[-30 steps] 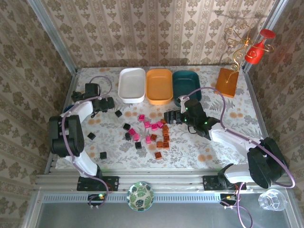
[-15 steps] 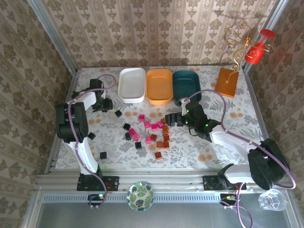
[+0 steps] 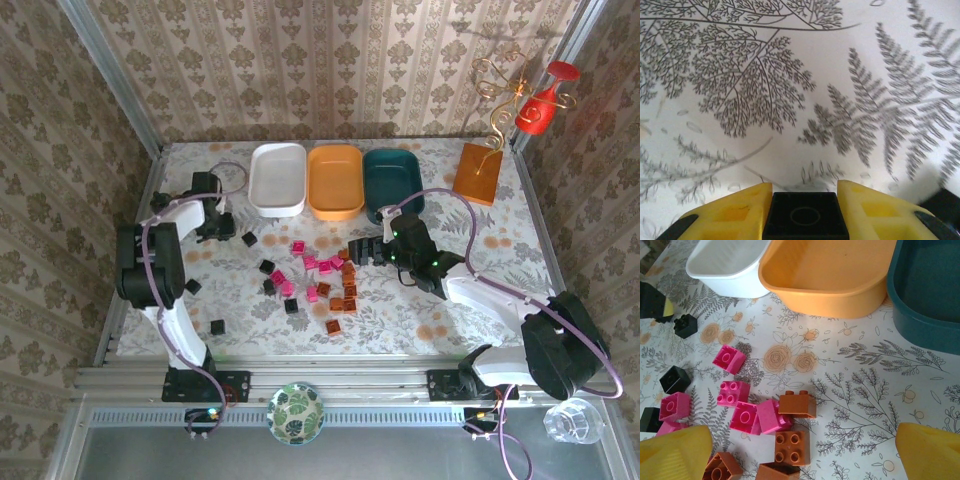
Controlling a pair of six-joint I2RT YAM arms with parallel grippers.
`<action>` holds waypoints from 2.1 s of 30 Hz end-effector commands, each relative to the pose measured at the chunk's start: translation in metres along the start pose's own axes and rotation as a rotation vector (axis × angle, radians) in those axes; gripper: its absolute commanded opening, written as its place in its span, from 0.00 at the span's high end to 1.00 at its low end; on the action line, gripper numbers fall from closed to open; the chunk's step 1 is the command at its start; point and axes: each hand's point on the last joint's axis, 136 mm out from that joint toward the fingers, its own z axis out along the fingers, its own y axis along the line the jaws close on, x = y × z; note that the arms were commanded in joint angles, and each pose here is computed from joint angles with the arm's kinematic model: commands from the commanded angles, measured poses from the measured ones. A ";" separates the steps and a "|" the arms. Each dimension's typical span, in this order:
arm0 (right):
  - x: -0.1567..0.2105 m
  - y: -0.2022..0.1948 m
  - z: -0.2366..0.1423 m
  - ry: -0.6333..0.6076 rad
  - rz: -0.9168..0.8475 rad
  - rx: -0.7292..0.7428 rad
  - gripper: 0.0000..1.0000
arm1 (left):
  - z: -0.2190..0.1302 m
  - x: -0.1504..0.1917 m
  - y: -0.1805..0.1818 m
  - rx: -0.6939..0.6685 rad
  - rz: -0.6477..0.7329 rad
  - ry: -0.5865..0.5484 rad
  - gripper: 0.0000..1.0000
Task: Sort the legos into containers by color
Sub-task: Pick up the lego from the middle-left of the table, then place the lego in the container, then pick up the lego from the middle-left of the table.
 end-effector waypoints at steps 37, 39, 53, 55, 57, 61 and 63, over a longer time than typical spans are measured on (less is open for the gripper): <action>-0.019 -0.036 -0.037 -0.166 0.036 0.131 0.04 | -0.114 -0.031 -0.095 -0.049 0.144 -0.338 0.20; -0.018 -0.037 -0.035 -0.161 0.036 0.133 0.04 | -0.107 0.004 -0.052 -0.091 0.048 -0.279 0.20; -0.014 -0.031 -0.030 -0.154 0.071 0.091 0.03 | -0.088 0.126 0.063 -0.197 -0.456 -0.042 0.14; -0.015 -0.033 -0.031 -0.160 0.073 0.097 0.03 | -0.083 0.136 0.070 -0.184 -0.499 -0.004 0.14; -0.015 -0.033 -0.032 -0.163 0.076 0.098 0.03 | -0.080 0.137 0.071 -0.168 -0.519 -0.003 0.16; -0.014 -0.032 -0.031 -0.161 0.085 0.089 0.03 | -0.069 0.135 0.070 -0.148 -0.525 0.040 0.21; -0.014 -0.032 -0.030 -0.160 0.086 0.088 0.03 | -0.061 0.135 0.068 -0.139 -0.520 0.064 0.24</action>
